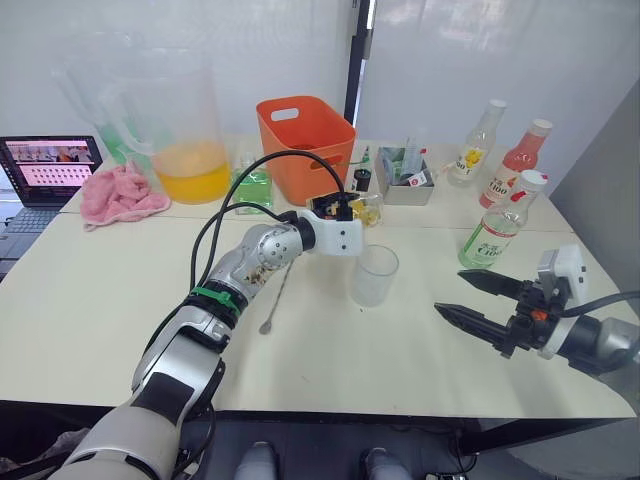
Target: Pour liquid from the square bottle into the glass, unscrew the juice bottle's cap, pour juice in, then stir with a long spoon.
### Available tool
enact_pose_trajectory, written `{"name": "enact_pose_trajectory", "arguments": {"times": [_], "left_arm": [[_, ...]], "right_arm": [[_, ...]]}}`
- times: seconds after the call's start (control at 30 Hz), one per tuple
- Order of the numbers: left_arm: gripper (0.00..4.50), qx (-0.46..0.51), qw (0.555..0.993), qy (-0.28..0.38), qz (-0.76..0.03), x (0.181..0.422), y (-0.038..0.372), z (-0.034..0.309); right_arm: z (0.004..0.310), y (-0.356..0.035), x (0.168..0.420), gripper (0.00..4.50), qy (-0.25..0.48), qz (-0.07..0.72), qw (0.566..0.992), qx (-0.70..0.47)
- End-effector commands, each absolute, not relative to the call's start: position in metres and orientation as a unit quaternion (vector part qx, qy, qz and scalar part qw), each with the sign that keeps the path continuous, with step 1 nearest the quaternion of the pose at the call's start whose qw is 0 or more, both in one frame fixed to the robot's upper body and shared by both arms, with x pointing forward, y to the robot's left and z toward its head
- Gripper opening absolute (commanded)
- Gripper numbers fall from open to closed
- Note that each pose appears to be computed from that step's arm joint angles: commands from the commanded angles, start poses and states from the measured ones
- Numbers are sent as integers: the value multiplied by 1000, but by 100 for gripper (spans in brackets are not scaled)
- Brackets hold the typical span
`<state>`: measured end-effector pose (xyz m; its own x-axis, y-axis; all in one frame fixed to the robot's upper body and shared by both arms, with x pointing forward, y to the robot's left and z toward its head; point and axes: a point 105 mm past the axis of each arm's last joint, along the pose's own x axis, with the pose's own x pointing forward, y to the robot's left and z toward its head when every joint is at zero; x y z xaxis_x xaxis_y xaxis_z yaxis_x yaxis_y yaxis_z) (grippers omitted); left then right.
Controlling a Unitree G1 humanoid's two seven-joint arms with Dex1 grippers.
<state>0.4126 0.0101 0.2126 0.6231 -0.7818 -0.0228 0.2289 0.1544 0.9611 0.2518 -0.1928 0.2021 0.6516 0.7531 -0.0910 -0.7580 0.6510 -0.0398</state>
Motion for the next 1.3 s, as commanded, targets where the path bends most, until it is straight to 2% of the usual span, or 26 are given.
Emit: {"name": "enact_pose_trajectory", "arguments": {"times": [0.03, 1.3], "left_arm": [[280, 538, 699, -340, -325, 399, -6, 252], [280, 639, 594, -412, -263, 394, -11, 239]], "right_arm": [[212, -186, 250, 445, 16, 425, 904, -44], [213, -186, 258, 445, 12, 415, 908, -58]]}}
